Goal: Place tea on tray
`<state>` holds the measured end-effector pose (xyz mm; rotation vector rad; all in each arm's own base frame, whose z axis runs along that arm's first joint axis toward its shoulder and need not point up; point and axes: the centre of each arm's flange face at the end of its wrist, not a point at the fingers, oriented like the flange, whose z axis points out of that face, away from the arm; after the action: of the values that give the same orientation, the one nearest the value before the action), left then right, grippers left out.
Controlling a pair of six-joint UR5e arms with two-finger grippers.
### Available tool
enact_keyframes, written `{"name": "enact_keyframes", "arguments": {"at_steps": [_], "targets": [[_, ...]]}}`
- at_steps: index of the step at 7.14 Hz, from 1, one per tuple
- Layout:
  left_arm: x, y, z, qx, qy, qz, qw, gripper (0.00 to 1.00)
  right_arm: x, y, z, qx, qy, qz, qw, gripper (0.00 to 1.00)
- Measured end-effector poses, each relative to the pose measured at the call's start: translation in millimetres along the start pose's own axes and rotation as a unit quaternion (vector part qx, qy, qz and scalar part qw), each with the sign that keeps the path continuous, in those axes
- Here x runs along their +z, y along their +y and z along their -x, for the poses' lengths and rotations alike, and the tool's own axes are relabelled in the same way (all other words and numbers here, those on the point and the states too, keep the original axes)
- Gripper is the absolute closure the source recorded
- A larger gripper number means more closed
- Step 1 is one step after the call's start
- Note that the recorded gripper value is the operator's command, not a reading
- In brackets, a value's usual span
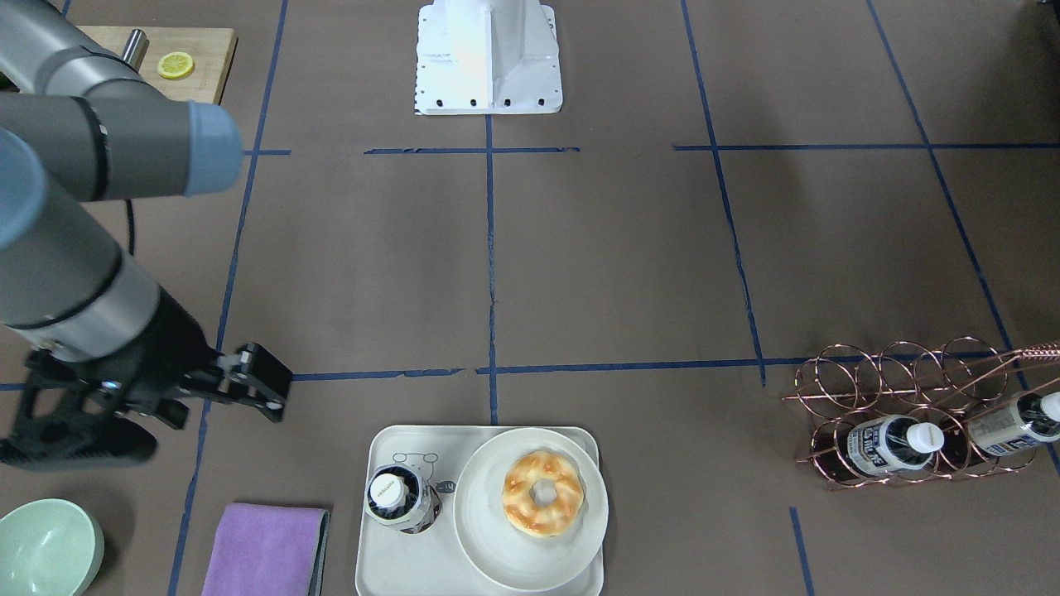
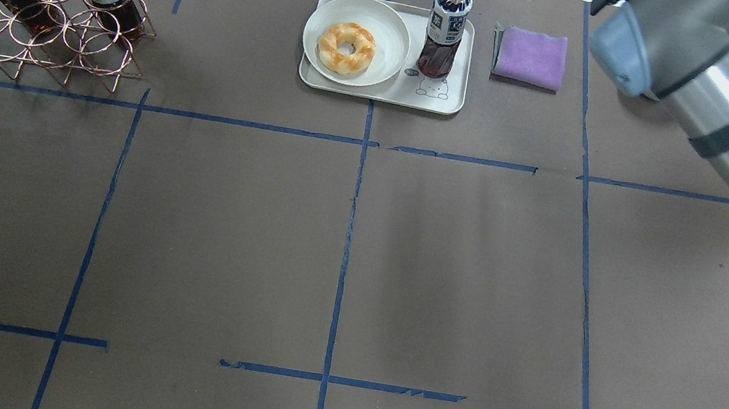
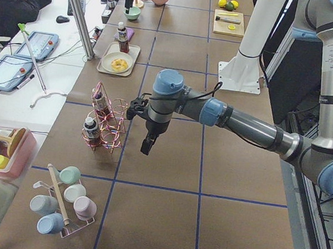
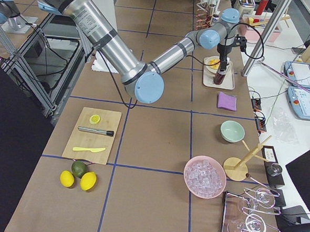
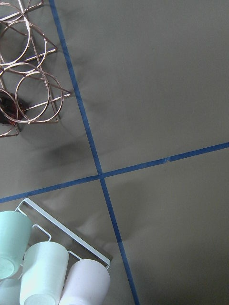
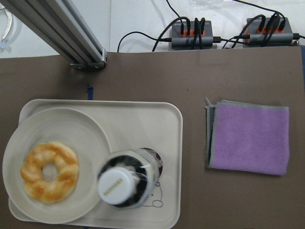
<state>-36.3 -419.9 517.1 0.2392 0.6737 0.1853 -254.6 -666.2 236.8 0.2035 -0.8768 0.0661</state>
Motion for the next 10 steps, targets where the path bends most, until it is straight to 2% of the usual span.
{"name": "enact_keyframes", "arguments": {"at_steps": [1, 3, 4, 6, 8, 9, 10], "targets": [[1.3, 0.8, 1.0, -0.001, 0.0, 0.002, 1.0, 0.0, -12.2, 42.1, -64.9, -0.029, 0.013, 0.005, 0.9995, 0.0], [4.7, 3.7, 3.6, -0.005, 0.0, 0.007, 1.0, 0.0, -26.9, 111.2, -212.6, -0.093, 0.045, 0.037, 0.9939, 0.0], [6.0, 6.0, 5.3, -0.008, 0.0, 0.01, 0.9999, 0.0, -37.4, 136.4, -282.2, -0.105, 0.046, 0.053, 0.992, 0.0], [8.4, 10.7, 9.0, -0.014, 0.0, 0.015, 0.9998, 0.0, -48.9, 172.1, -358.9, -0.093, 0.035, 0.07, 0.9925, 0.0], [19.0, 16.4, 23.9, -0.033, 0.002, 0.027, 0.9991, 0.0, -45.9, 176.1, -388.8, -0.074, 0.036, 0.077, 0.9936, 0.0], [30.2, 21.7, 41.0, -0.059, 0.018, 0.039, 0.9973, 0.0, -43.2, 184.8, -416.2, -0.047, 0.032, 0.085, 0.9948, 0.0], [43.0, 25.0, 58.4, -0.092, 0.047, 0.054, 0.9932, 0.0, -39.3, 201.4, -439.4, -0.024, 0.022, 0.093, 0.9951, 0.0]]}}
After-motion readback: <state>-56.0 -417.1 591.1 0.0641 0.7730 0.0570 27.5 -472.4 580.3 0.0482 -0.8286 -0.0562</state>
